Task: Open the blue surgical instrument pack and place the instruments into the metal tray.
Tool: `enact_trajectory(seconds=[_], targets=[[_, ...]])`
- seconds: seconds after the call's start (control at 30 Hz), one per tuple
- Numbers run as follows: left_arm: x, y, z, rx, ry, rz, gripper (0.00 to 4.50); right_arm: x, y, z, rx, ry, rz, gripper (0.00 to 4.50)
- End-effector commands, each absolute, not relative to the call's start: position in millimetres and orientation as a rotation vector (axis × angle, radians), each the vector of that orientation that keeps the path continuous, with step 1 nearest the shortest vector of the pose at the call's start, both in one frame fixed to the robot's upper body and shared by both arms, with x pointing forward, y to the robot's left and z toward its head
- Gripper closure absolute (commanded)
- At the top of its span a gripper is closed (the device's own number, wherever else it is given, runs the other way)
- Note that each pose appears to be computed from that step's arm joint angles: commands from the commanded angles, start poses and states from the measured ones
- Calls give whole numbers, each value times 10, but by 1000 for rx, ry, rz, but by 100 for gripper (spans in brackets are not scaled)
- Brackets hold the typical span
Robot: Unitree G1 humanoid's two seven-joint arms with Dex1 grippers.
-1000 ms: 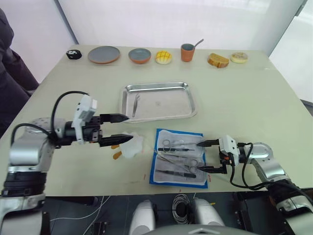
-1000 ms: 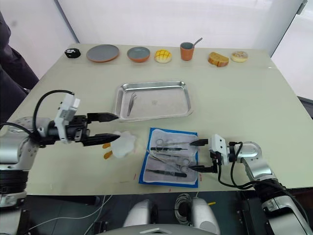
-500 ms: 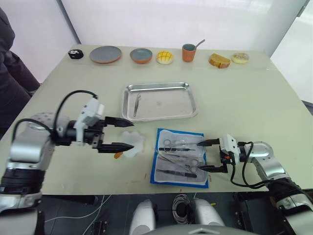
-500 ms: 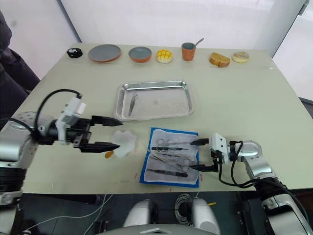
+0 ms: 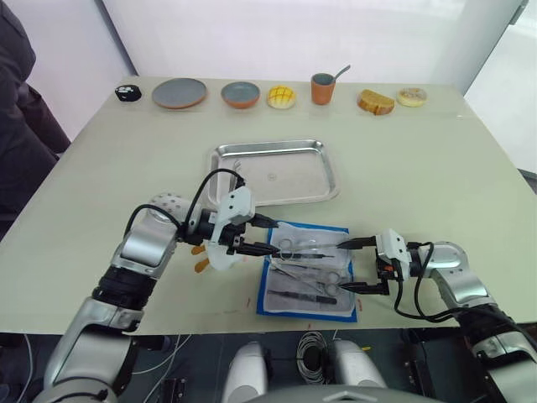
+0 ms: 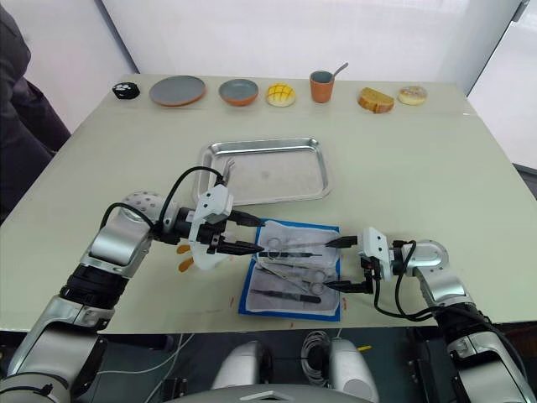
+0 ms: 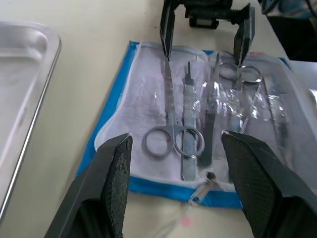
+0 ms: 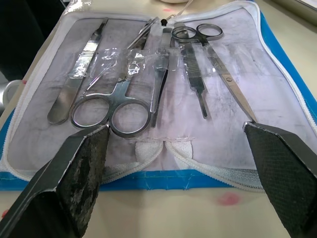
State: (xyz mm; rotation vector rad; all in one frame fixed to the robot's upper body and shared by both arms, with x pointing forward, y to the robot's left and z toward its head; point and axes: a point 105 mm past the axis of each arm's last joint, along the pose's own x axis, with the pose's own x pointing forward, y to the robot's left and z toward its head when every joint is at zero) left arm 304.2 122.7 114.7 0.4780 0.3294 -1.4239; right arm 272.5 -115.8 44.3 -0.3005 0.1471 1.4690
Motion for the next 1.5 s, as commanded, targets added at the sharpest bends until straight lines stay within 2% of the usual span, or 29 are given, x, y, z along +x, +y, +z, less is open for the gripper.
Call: enact_trajectory(seconds=[0.03,0.2,0.23,0.67,0.7,0.73,0.8,1.5], targets=[[3117,1065,1151,538,310,-1420,154,2647,-1303,29,-272,367,1395,0],[3114,901,1139,574,322,-1467,154,2650,-1298,27,-271,365,1391,0],[3118,882,1140,578,322,-1470,181,2654,-1297,29,-270,362,1388,0],[3169,787,1049,669,356,-1479,181,2690,-1267,39,-269,349,1376,0],[3171,781,1044,669,357,-1481,208,2692,-1265,39,-269,347,1375,0],[3171,777,1042,668,357,-1483,208,2692,-1262,39,-268,347,1374,0],[3172,777,1034,674,360,-1485,258,2689,-1260,39,-268,346,1373,0],[3138,793,827,751,455,-1475,258,2654,-1245,17,-254,349,1367,0]])
